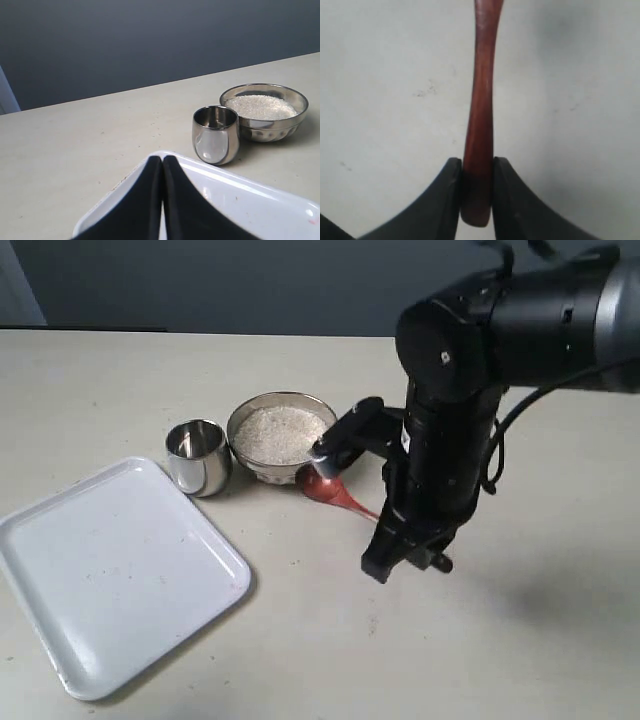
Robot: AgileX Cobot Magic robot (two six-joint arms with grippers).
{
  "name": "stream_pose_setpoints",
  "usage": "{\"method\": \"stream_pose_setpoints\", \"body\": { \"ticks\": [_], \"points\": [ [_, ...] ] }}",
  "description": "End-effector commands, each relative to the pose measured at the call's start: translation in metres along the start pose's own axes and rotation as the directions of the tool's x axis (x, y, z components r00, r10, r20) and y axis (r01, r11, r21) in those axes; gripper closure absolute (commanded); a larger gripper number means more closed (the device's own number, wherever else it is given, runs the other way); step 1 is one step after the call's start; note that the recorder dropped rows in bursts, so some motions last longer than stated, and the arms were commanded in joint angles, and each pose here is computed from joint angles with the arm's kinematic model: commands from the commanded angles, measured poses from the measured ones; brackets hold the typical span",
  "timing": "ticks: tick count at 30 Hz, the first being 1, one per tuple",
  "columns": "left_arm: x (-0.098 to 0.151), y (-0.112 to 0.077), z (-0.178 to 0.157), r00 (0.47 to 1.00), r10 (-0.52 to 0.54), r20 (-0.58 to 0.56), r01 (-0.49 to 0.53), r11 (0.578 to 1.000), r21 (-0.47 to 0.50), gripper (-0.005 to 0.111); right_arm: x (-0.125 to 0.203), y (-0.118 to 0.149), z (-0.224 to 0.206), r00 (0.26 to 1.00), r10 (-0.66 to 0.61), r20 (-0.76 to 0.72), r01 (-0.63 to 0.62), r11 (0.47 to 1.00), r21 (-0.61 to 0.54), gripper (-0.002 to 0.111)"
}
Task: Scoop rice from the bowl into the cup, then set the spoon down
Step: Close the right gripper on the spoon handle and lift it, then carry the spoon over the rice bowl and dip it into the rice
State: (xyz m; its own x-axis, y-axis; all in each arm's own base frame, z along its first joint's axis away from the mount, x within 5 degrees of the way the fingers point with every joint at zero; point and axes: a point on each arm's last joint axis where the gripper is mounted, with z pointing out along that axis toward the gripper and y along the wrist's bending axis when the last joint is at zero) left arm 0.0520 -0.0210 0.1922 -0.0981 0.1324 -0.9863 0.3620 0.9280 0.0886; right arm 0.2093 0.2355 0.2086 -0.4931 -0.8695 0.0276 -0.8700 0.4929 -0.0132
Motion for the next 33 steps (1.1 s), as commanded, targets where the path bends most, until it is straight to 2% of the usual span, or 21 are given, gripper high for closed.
{"method": "stream_pose_setpoints", "body": {
  "ticks": [1, 4, 7, 11, 12, 13, 18, 24, 33],
  "points": [
    [-0.002, 0.0, -0.001, 1.0, -0.005, 0.022, 0.004, 1.0, 0.001, 0.106, -0.007, -0.019, -0.029, 0.991, -0.127, -0.046, 0.134, 0.973, 0.187, 0.109],
    [-0.002, 0.0, -0.001, 1.0, -0.005, 0.022, 0.004, 1.0, 0.001, 0.106, -0.031, -0.038, -0.052, 0.986, -0.168, -0.012, 0.162, 0.92, 0.356, 0.109],
    [-0.002, 0.0, -0.001, 1.0, -0.005, 0.022, 0.004, 1.0, 0.001, 0.106, -0.054, -0.045, -0.056, 0.976, -0.215, -0.035, 0.206, 0.858, 0.47, 0.109],
    [-0.002, 0.0, -0.001, 1.0, -0.005, 0.022, 0.004, 1.0, 0.001, 0.106, -0.083, -0.035, -0.027, 0.947, -0.29, -0.136, 0.318, 0.796, 0.516, 0.109],
    [-0.002, 0.0, -0.001, 1.0, -0.005, 0.022, 0.004, 1.0, 0.001, 0.106, -0.092, -0.029, -0.012, 0.925, -0.321, -0.202, 0.379, 0.746, 0.548, 0.109],
    [-0.002, 0.0, -0.001, 1.0, -0.005, 0.022, 0.004, 1.0, 0.001, 0.106, -0.096, -0.025, -0.005, 0.913, -0.337, -0.231, 0.408, 0.721, 0.56, 0.109],
    [-0.002, 0.0, -0.001, 1.0, -0.005, 0.022, 0.004, 1.0, 0.001, 0.106, -0.111, -0.014, 0.019, 0.888, -0.342, -0.309, 0.459, 0.607, 0.648, 0.109],
    [-0.002, 0.0, -0.001, 1.0, -0.005, 0.022, 0.004, 1.0, 0.001, 0.106, -0.115, -0.015, 0.014, 0.878, -0.345, -0.331, 0.472, 0.514, 0.717, 0.109],
    [-0.002, 0.0, -0.001, 1.0, -0.005, 0.022, 0.004, 1.0, 0.001, 0.106, -0.119, -0.014, 0.028, 0.857, -0.354, -0.374, 0.511, 0.492, 0.705, 0.109]
  ]
}}
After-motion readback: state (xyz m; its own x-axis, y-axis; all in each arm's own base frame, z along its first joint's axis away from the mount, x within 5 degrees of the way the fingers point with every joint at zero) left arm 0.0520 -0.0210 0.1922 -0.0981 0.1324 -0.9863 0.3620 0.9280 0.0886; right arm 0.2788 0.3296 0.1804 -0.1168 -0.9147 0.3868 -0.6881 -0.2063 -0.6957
